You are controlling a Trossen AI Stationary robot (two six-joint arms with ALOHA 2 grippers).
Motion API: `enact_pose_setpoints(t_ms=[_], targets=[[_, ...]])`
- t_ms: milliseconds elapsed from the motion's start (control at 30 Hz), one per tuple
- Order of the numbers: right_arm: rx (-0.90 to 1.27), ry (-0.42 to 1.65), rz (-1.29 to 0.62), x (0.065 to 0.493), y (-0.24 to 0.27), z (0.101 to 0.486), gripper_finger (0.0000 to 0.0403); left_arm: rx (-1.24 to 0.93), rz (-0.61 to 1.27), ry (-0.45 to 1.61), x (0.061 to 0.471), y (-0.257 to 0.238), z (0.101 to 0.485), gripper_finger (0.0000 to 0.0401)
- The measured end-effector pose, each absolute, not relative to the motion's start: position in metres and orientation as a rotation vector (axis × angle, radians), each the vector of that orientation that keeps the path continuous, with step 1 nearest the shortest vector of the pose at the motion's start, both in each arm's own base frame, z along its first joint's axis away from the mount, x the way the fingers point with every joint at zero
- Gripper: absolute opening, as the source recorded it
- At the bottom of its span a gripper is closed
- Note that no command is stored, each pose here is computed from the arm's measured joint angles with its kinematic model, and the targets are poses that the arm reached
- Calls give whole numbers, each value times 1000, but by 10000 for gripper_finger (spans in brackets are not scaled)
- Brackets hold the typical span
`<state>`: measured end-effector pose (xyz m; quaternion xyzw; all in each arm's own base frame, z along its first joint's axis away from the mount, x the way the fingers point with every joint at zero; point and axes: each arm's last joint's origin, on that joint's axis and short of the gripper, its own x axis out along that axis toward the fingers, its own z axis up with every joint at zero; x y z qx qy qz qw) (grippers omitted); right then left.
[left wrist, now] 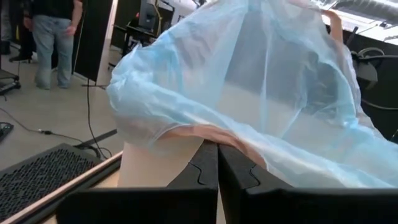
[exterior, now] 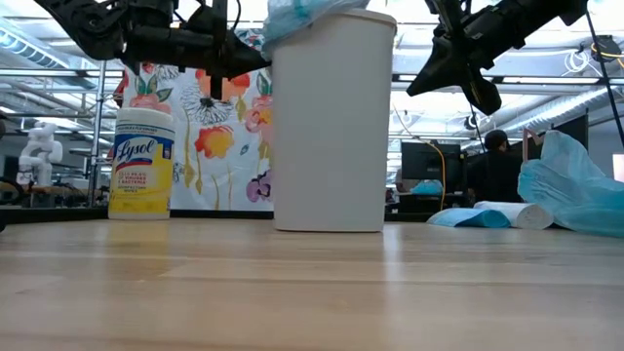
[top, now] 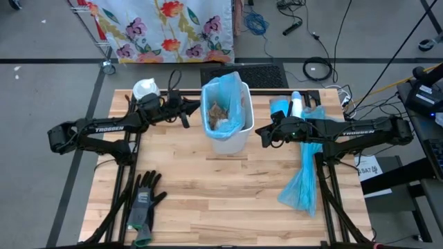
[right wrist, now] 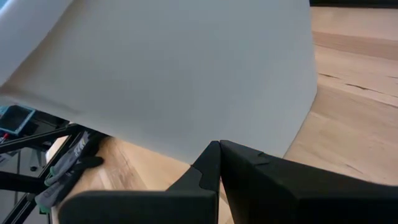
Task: Place trash/remove bag and relplace
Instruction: Close the trash bag
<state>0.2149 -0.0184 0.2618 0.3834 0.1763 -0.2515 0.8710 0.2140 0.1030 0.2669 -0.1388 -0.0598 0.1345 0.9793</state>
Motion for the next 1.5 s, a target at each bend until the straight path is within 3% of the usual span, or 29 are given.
enact_pose_setpoints(t_ms=[533, 1033, 1233, 1500], targets=[[765, 377, -518, 215, -19, 262, 0, -241, 267, -229, 209, 101, 282, 0], [772, 309, -485, 218, -19, 268, 0, -192, 243, -372, 214, 103, 345, 0], [760, 304, -476, 218, -19, 272, 0, -199, 245, -358, 215, 104, 373, 0], [680, 349, -483, 214, -21, 307, 0, -236, 233, -265, 219, 97, 393, 0]])
